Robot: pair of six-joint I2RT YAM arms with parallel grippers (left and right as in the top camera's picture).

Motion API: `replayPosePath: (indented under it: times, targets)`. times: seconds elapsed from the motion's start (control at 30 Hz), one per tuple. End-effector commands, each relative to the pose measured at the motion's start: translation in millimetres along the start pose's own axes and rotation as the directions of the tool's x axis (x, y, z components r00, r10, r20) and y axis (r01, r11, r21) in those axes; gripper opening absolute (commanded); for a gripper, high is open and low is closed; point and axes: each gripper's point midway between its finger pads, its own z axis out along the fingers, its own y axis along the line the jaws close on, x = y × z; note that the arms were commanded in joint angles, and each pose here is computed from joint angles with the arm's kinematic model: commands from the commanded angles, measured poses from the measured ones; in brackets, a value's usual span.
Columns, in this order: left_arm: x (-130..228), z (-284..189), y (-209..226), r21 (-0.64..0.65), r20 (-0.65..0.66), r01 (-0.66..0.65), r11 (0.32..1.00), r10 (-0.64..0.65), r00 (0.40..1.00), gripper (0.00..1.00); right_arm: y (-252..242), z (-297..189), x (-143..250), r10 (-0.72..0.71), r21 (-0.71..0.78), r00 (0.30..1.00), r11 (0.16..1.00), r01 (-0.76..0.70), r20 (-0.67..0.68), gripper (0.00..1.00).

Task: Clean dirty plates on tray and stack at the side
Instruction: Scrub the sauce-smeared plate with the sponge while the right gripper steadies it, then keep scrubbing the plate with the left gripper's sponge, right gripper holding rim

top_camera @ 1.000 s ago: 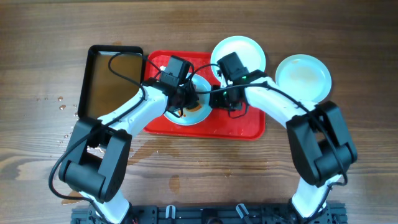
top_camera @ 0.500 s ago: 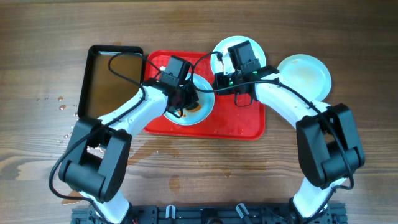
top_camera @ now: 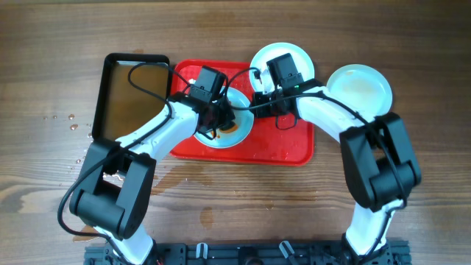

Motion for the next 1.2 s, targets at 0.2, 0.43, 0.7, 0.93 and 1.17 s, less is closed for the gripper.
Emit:
replayPosePath:
  times: [0.2, 0.43, 0.7, 0.93, 1.17]
  targets:
    - [1, 3, 1, -0.012, 0.004, 0.002, 1.000, -0.002, 1.000, 0.04, 1, 9, 9, 0.089, -0.003, 0.995, 0.996, -0.089, -0.046, 0.04]
    - [-3, 3, -8, 0.018, 0.028, -0.012, 1.000, 0.012, 1.000, 0.04, 2, 9, 17, 0.169, 0.010, 0.983, 0.986, -0.169, -0.076, 0.04]
    - [-3, 13, -13, 0.030, 0.034, -0.024, 0.999, 0.023, 0.999, 0.04, 14, 13, 20, 0.164, 0.006, 0.983, 0.986, -0.164, -0.081, 0.04]
    - [5, 35, 0, -0.011, -0.007, -0.019, 1.000, 0.019, 1.000, 0.04, 10, 13, 19, 0.164, 0.027, 0.984, 0.986, -0.163, -0.071, 0.04]
    - [-12, 30, 52, -0.279, 0.114, -0.015, 0.960, 0.048, 0.992, 0.04, 8, 12, 20, 0.166, 0.040, 0.984, 0.986, -0.163, -0.070, 0.04]
